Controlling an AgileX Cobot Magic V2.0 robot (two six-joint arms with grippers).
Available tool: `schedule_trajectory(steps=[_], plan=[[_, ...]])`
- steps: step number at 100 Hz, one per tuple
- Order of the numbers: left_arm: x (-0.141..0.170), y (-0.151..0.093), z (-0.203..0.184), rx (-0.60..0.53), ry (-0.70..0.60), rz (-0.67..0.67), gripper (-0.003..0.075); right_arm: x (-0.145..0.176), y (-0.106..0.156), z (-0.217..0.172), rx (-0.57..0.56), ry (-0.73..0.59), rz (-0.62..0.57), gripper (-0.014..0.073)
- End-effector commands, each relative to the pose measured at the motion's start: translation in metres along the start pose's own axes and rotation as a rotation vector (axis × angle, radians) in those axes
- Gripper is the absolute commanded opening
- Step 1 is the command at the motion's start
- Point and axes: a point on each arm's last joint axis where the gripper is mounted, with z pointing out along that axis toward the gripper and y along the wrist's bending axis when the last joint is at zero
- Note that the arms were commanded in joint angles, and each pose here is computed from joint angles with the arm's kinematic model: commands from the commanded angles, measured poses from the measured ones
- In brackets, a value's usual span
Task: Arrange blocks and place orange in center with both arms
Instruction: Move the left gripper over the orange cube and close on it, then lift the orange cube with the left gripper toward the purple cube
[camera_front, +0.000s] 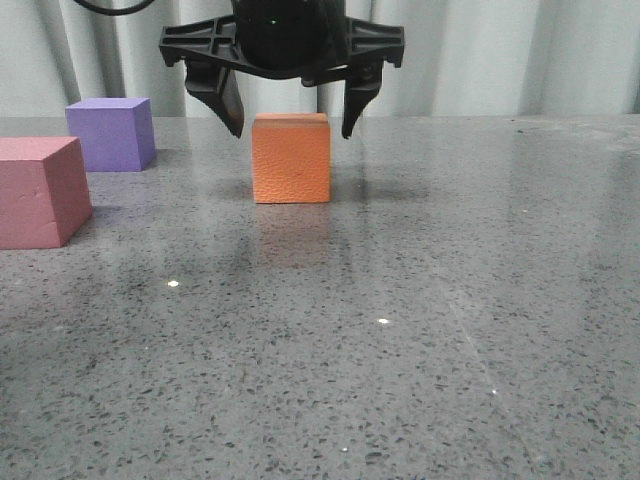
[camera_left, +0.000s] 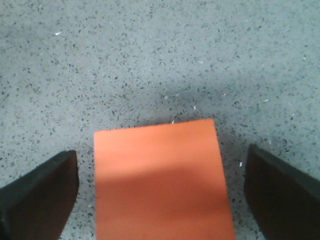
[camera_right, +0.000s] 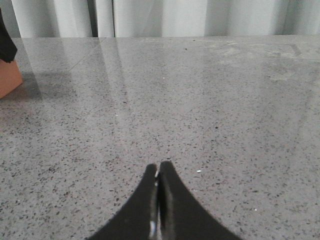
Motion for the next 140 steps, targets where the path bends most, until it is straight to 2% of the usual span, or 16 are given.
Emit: schedule_trajectory(steps=[1, 19, 26, 38, 55, 66, 79, 93, 106, 119, 140], plan=[[-0.017, -0.001, -0.026, 0.054, -0.082, -0.027, 0.0629, -0.013, 0.000, -0.003, 0.002, -0.122, -0.007, -0.0067], [-0.016, -0.002, -0.024, 0.056, -0.072, -0.034, 0.0624, -0.013, 0.000, -0.003, 0.002, -0.122, -0.007, -0.0067], [-0.015, -0.002, -0.024, 0.058, -0.069, -0.041, 0.0589, -0.013, 0.000, -0.003, 0.002, -0.122, -0.007, -0.0067], [-0.015, -0.002, -0.024, 0.060, -0.065, -0.055, 0.0470, -0.013, 0.000, -0.003, 0.002, -0.122, -0.007, -0.0067], [-0.015, -0.002, -0.024, 0.060, -0.065, -0.055, 0.0258, -0.013, 0.000, -0.003, 0.002, -0.122, -0.007, -0.0067], [-0.015, -0.002, -0.024, 0.060, -0.065, -0.055, 0.0174, -0.013, 0.000, -0.003, 0.002, -0.122, -0.007, -0.0067], [-0.018, -0.001, -0.029, 0.067, -0.076, -0.040, 0.0165, -0.013, 0.000, -0.003, 0.002, -0.122, -0.007, -0.0067], [-0.028, 0.008, -0.052, 0.085, -0.114, -0.033, 0.0165, -0.013, 0.000, -0.003, 0.002, -0.122, -0.007, -0.0067], [-0.043, 0.030, -0.079, 0.076, -0.158, -0.054, 0.0165, -0.013, 0.000, -0.003, 0.002, -0.122, -0.007, -0.0067], [-0.055, 0.056, -0.101, 0.013, -0.205, -0.053, 0.0165, -0.013, 0.000, -0.003, 0.002, -0.122, -0.007, -0.0067], [-0.064, 0.083, -0.120, -0.059, -0.220, -0.026, 0.0165, -0.013, 0.000, -0.003, 0.002, -0.122, -0.007, -0.0067]])
